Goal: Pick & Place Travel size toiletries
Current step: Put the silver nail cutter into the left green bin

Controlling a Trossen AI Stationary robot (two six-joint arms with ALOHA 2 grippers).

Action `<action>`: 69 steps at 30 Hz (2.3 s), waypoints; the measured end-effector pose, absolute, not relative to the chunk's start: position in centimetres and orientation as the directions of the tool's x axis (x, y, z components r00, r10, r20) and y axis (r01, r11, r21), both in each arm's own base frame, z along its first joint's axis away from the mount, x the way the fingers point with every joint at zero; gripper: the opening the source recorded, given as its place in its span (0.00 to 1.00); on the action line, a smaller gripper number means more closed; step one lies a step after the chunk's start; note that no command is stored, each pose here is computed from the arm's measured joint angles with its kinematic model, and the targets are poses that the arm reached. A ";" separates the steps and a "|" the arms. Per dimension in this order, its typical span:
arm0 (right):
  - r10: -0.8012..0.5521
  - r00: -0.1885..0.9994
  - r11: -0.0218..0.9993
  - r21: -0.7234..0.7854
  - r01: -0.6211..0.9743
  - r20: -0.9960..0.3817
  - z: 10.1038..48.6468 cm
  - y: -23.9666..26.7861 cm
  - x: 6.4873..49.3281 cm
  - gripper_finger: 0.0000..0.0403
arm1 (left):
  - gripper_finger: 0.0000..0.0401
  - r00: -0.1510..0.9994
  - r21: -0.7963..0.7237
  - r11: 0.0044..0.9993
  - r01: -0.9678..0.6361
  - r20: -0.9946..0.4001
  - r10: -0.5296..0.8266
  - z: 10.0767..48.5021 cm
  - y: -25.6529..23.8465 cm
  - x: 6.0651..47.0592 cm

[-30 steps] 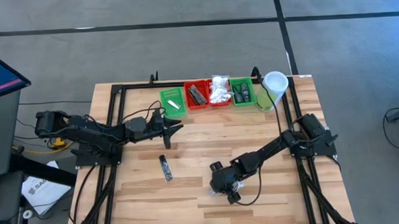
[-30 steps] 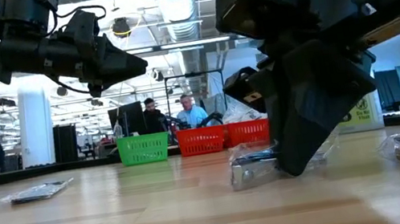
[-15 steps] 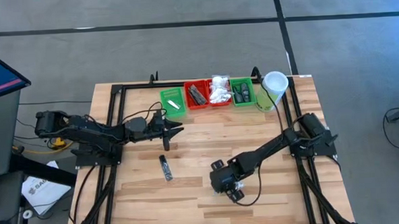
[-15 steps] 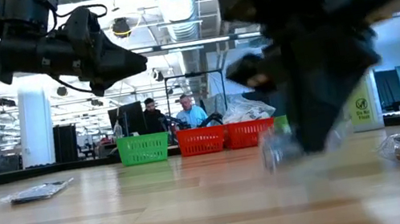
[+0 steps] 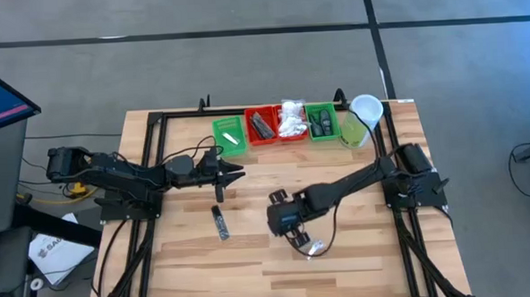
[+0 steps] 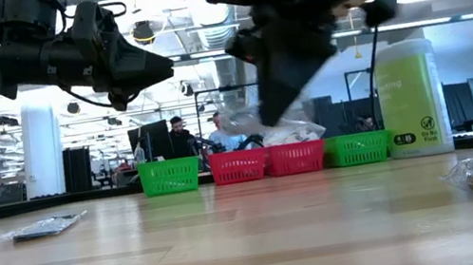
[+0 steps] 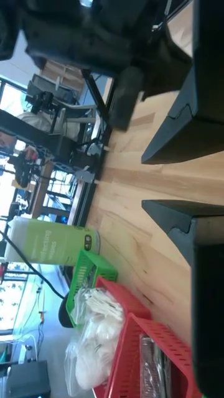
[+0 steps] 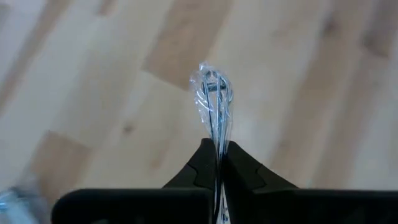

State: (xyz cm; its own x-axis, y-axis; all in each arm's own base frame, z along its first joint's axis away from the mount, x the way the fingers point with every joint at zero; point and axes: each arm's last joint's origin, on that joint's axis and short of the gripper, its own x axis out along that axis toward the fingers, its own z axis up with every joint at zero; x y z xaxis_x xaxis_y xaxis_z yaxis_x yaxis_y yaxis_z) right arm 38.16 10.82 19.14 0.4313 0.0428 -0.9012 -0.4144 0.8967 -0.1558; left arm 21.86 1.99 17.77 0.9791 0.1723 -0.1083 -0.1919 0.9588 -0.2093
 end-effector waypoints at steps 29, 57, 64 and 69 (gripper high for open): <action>-0.244 0.579 0.911 -0.389 -0.139 -0.778 26.4 2.3 42.0 0.00 | 0.24 0.995 -0.220 0.972 -0.086 -0.073 0.071 18.1 1.7 21.9; -0.233 0.637 0.913 -0.390 -0.116 -0.735 27.4 0.8 42.8 0.00 | 0.25 0.994 -0.108 0.989 -0.097 -0.057 0.091 18.4 1.2 22.0; -0.233 0.641 0.913 -0.392 -0.115 -0.732 27.6 0.8 42.8 0.00 | 0.38 0.993 -0.098 0.990 -0.102 -0.062 0.097 18.3 1.3 22.0; -0.234 0.645 0.914 -0.392 -0.110 -0.728 27.7 0.8 42.8 0.00 | 0.46 0.993 0.001 0.995 -0.097 -0.070 0.096 18.2 1.2 22.0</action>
State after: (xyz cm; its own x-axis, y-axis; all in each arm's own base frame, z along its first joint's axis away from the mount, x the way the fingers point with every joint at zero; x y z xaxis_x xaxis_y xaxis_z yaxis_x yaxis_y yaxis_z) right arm 42.83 0.77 27.66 0.6448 -0.2340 -0.7276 -0.1103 0.9135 -0.3915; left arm 22.00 1.21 18.22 0.9929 0.0965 -0.0695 -0.0966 0.9953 0.0010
